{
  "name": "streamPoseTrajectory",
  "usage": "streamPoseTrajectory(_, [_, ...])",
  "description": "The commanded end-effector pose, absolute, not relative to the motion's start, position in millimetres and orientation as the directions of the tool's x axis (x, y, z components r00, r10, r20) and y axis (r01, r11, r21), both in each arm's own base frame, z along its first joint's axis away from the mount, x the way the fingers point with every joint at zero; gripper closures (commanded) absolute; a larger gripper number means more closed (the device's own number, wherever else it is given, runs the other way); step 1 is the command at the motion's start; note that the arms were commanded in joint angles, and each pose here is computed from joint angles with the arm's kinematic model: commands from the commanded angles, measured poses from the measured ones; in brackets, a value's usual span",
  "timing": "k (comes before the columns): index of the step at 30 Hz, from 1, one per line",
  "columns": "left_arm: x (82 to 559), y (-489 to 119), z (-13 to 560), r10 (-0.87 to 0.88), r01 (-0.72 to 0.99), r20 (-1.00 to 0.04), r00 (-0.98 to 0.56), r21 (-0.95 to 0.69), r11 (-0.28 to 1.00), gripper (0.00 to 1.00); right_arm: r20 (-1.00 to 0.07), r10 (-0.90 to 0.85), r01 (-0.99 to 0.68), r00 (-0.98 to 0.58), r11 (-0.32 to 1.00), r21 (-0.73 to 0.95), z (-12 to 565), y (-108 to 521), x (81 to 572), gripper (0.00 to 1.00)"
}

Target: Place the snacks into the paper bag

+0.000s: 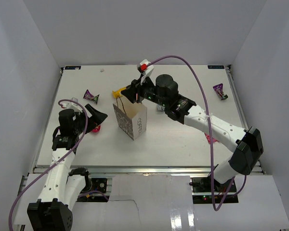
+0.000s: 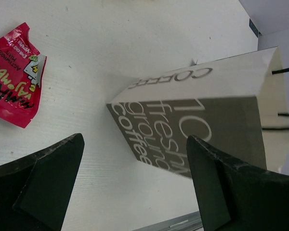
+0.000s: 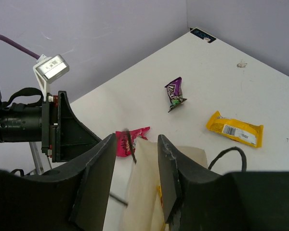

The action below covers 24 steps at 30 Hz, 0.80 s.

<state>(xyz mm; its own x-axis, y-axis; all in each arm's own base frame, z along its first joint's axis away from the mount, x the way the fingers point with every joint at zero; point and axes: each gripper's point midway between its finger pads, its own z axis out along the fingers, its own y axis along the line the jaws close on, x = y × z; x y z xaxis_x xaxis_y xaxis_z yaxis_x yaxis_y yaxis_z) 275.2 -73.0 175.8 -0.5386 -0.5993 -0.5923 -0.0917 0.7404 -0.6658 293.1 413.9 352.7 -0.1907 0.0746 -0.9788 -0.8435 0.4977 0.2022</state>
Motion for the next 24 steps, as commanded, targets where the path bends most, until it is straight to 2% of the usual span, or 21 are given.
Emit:
streamPoseTrajectory(1, [274.5,-71.9,176.9,-0.594,-0.086,-0.602,-0.534,-0.660,0.747,0.02,-0.985,0.121,-0.856,-0.126,0.488,0.169,374.4,412.2,287.8,0.54])
streamPoseTrajectory(4, [274.4,-72.3,175.5,-0.592,-0.087,-0.601,-0.538,-0.659,0.747,0.02,-0.988,0.114,-0.862,-0.104,0.485,0.147,376.9,411.7,286.5,0.52])
streamPoseTrajectory(6, [274.5,-71.4,173.2,-0.593,-0.093,-0.599,-0.538,-0.657,0.748,0.02,-0.996,0.089,-0.892,-0.031,0.447,0.068,387.7,412.7,280.0,0.48])
streamPoseTrajectory(7, [274.6,-70.9,171.7,-0.594,-0.098,-0.597,-0.539,-0.656,0.749,0.02,-0.997,0.070,-0.915,0.022,0.403,0.008,393.8,413.1,272.8,0.38])
streamPoseTrajectory(8, [274.9,-70.6,166.4,-0.593,-0.110,-0.590,-0.548,-0.652,0.750,0.02,-0.997,0.031,-0.971,0.072,0.231,-0.063,391.4,418.7,245.6,0.30])
streamPoseTrajectory(9, [275.7,-68.9,163.0,-0.594,-0.123,-0.587,-0.549,-0.647,0.753,0.02,-0.992,0.010,-0.981,0.124,0.149,-0.121,391.9,413.4,239.3,0.23])
streamPoseTrajectory(10, [277.8,-64.8,158.9,-0.598,-0.146,-0.588,-0.545,-0.635,0.758,0.02,-0.979,0.005,-0.976,0.205,0.079,-0.204,398.2,408.7,232.9,0.07])
streamPoseTrajectory(11, [278.9,-62.7,154.6,-0.591,-0.156,-0.591,-0.549,-0.623,0.767,0.02,-0.978,-0.006,-0.978,0.207,-0.024,-0.206,392.5,396.0,223.2,0.05])
streamPoseTrajectory(13, [286.2,-54.5,141.1,-0.578,-0.202,-0.590,-0.565,-0.579,0.789,0.02,-0.970,-0.015,-0.968,0.244,-0.070,-0.242,385.5,377.8,221.8,0.04])
streamPoseTrajectory(14, [293.7,-45.8,130.9,-0.546,-0.227,-0.603,-0.582,-0.524,0.821,0.02,-0.976,-0.057,-0.975,0.209,-0.089,-0.204,370.3,360.1,227.2,0.04])
streamPoseTrajectory(16, [301.7,-34.2,117.8,-0.504,-0.259,-0.614,-0.608,-0.447,0.856,0.03,-0.964,-0.090,-0.967,0.251,-0.069,-0.245,359.2,335.8,235.6,0.04])
streamPoseTrajectory(21, [329.2,-9.1,92.6,-0.344,-0.254,-0.626,-0.700,-0.232,0.939,0.17,-0.958,-0.244,-0.975,0.150,0.124,-0.184,303.2,252.8,276.5,0.03])
streamPoseTrajectory(24, [342.1,-0.5,81.3,-0.317,-0.274,-0.613,-0.723,-0.167,0.947,0.18,-0.953,-0.292,-0.963,0.083,0.224,-0.152,276.1,213.3,283.0,0.03])
